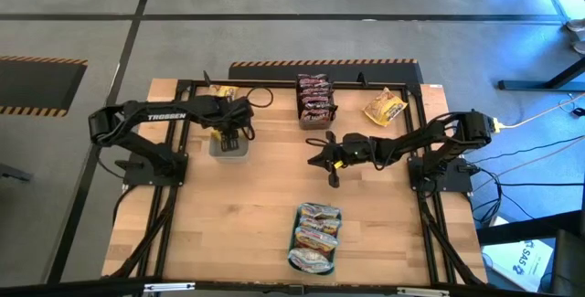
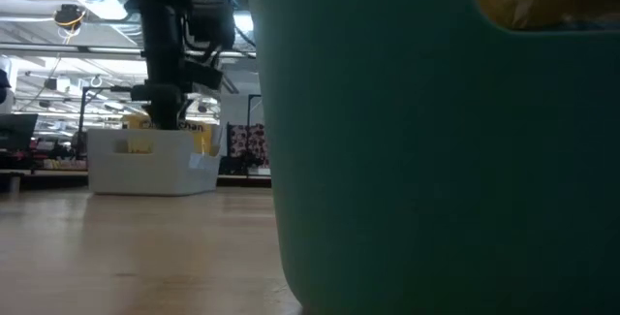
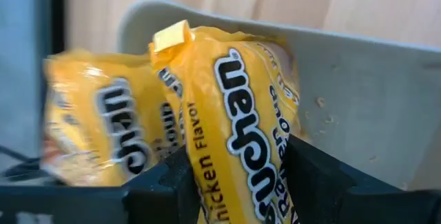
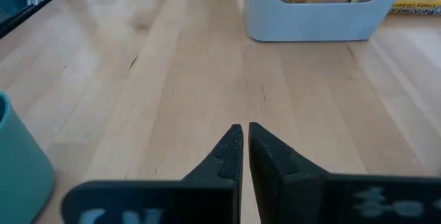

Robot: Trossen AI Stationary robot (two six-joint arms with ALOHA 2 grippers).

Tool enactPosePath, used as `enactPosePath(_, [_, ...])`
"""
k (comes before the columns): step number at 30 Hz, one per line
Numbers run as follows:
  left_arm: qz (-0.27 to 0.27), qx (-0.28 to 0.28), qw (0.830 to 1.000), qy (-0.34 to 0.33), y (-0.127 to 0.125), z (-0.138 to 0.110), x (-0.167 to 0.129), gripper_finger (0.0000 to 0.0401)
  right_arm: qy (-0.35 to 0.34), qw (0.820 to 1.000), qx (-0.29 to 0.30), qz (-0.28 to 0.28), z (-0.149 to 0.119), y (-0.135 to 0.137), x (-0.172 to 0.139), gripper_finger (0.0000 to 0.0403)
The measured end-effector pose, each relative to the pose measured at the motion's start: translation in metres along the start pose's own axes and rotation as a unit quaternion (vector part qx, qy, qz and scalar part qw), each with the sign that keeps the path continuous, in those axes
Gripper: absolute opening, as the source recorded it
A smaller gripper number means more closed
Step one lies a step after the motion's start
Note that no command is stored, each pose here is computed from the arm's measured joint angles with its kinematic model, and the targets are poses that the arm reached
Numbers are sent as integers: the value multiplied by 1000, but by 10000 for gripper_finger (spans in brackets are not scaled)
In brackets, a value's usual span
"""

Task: Sort Maruchan noodles
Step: Put the yellow noodle pack into the white bin

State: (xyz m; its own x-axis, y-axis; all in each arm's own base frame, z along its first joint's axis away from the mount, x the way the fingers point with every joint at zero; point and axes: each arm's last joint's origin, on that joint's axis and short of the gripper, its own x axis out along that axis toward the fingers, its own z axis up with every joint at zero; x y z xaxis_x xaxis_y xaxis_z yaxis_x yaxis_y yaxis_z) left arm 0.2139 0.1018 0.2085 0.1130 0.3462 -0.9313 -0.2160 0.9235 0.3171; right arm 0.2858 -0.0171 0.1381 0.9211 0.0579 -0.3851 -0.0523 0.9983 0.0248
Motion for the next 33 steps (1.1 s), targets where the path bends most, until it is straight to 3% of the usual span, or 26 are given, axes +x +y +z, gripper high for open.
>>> enactPosePath(11, [29,-9,997,-64,6,4,-41,174,-1,1000,1,-5,0,0,0,12])
enactPosePath(20, [-14,-135,978,-160,6,0,-70,174,-9,1000,-9,-23,12,-2,4,12])
enactPosePath(24, [-41,-165,959,-226,-7,12,-76,174,89,995,-28,-33,16,-8,4,12])
enactPosePath(28, [-66,-147,950,-268,-32,18,-71,174,204,977,-24,-49,29,-21,-6,12])
enactPosePath(33, [-102,-131,918,-360,-63,25,-71,174,251,966,-13,-64,37,-31,-29,12])
